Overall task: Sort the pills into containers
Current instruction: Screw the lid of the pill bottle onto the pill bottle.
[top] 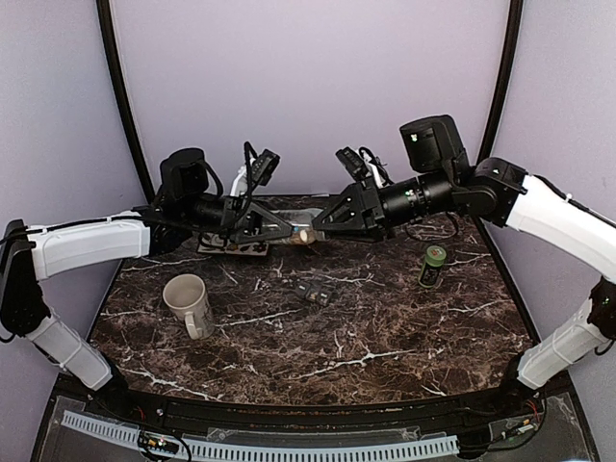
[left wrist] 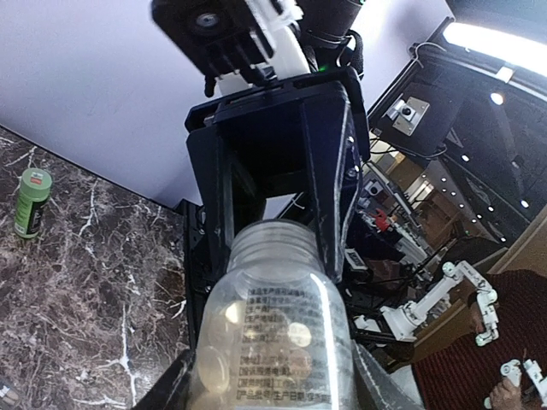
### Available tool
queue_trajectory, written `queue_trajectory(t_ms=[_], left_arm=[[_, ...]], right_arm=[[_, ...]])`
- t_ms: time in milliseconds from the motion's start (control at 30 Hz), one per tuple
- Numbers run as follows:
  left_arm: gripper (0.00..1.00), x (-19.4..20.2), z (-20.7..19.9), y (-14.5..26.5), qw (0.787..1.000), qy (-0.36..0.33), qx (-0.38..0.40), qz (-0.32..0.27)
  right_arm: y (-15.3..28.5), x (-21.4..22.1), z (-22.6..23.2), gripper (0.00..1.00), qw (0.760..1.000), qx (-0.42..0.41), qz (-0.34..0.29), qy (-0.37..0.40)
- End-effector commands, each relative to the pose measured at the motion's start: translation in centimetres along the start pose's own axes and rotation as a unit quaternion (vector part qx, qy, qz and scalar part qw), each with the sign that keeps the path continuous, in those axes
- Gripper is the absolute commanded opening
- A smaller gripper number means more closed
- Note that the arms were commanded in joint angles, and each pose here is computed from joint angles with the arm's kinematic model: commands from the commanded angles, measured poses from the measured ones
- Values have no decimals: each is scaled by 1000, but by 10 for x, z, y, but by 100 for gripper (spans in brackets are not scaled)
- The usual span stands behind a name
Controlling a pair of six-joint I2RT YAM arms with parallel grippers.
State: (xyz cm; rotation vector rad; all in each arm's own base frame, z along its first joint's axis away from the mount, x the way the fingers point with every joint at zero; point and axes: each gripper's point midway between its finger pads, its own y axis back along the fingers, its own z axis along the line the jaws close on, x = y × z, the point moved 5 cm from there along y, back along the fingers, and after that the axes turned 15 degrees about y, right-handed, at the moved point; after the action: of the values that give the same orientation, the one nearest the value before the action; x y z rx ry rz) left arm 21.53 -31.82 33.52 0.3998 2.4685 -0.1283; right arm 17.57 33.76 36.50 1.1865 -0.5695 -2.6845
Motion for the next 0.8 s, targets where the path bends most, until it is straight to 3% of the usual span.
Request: queue_trajectory(t_ms=[0,133,467,667,767], left_arm=[[0,-10,-38,-12,989,-137,-44,-32],[0,-8,-44,-12,977,-185,-91,-47],[0,0,-62,-6,921,-313,-205,-111],[0,4,-56,-12,930,-298,-198,-87],[0,5,-53,-14,935,-286,-192,-84]], right_arm=[[-26,0,-2,19,993,-82,9,-86],[-31,4,-4,19,984,-119,16,-132],[-37,6,-4,17,975,-143,23,-165],[-40,8,-7,18,976,-138,31,-166],[-38,5,-6,25,978,-134,27,-155]])
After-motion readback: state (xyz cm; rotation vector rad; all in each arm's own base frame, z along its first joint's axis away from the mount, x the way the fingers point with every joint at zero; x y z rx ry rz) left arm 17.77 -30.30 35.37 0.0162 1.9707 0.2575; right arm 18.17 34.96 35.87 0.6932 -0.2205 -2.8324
